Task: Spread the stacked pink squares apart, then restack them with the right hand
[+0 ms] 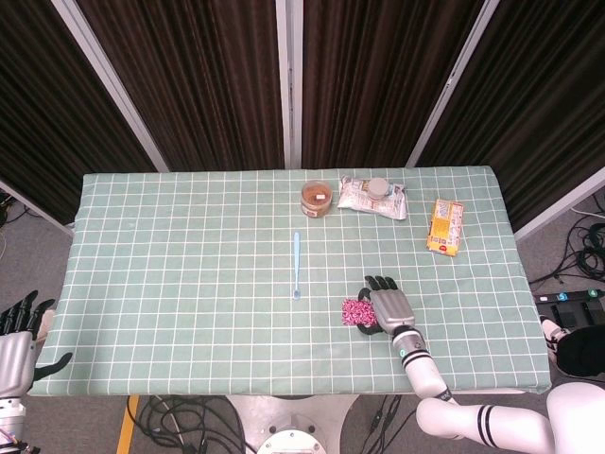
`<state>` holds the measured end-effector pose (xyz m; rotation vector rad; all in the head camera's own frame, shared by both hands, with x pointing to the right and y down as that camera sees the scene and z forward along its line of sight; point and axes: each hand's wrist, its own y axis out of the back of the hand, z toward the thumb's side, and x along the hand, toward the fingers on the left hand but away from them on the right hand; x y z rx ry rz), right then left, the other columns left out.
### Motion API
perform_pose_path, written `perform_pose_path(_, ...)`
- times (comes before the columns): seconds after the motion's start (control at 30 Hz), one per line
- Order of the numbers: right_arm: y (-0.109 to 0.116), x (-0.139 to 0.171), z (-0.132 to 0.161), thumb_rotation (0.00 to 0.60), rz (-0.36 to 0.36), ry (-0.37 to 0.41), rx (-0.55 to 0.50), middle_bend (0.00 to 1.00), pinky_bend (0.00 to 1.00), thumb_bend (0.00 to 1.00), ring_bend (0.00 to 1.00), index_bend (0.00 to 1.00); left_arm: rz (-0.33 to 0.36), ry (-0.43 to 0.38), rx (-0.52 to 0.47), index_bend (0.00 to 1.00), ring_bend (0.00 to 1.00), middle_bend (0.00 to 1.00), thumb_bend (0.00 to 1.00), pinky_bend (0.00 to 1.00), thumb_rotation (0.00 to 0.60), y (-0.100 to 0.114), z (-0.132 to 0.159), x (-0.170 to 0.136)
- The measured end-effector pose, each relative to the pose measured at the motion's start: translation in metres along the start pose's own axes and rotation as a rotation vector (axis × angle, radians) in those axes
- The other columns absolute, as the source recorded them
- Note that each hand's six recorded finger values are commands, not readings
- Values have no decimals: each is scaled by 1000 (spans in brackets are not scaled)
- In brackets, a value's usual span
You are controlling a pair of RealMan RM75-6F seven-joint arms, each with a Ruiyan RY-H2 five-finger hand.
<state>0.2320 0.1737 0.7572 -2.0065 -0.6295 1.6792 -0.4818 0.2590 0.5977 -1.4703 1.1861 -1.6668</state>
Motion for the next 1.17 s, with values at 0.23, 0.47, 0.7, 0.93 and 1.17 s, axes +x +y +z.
perform_pose_path(0.23, 4, 1, -1, 468, -9, -3, -13, 48, 0, 167, 0, 292, 1, -2, -1, 225, 106, 146, 173, 126, 600, 0, 0, 0)
perform_pose_path(0.47, 47, 9, -29, 468, -167, -45, -55, 61, 0, 168, 0, 249, 5, 4, 2, 225, 106, 146, 173, 126, 600, 1, -2, 2)
perform_pose_path(0.7, 93, 44, -81, 492, -337, -55, -77, 22, 0, 167, 0, 140, 10, -5, 10, 225, 106, 146, 173, 126, 600, 4, 2, 5)
perform_pose_path(0.93, 111, 108, -115, 488, -473, 1, -90, 0, 0, 169, 0, 106, 17, -16, 19, 225, 106, 146, 173, 126, 600, 7, 8, 10)
perform_pose_path(1.17, 99, 172, -143, 490, -538, -11, -156, 0, 0, 171, 0, 106, 21, -26, 24, 225, 106, 146, 173, 126, 600, 9, 15, 14)
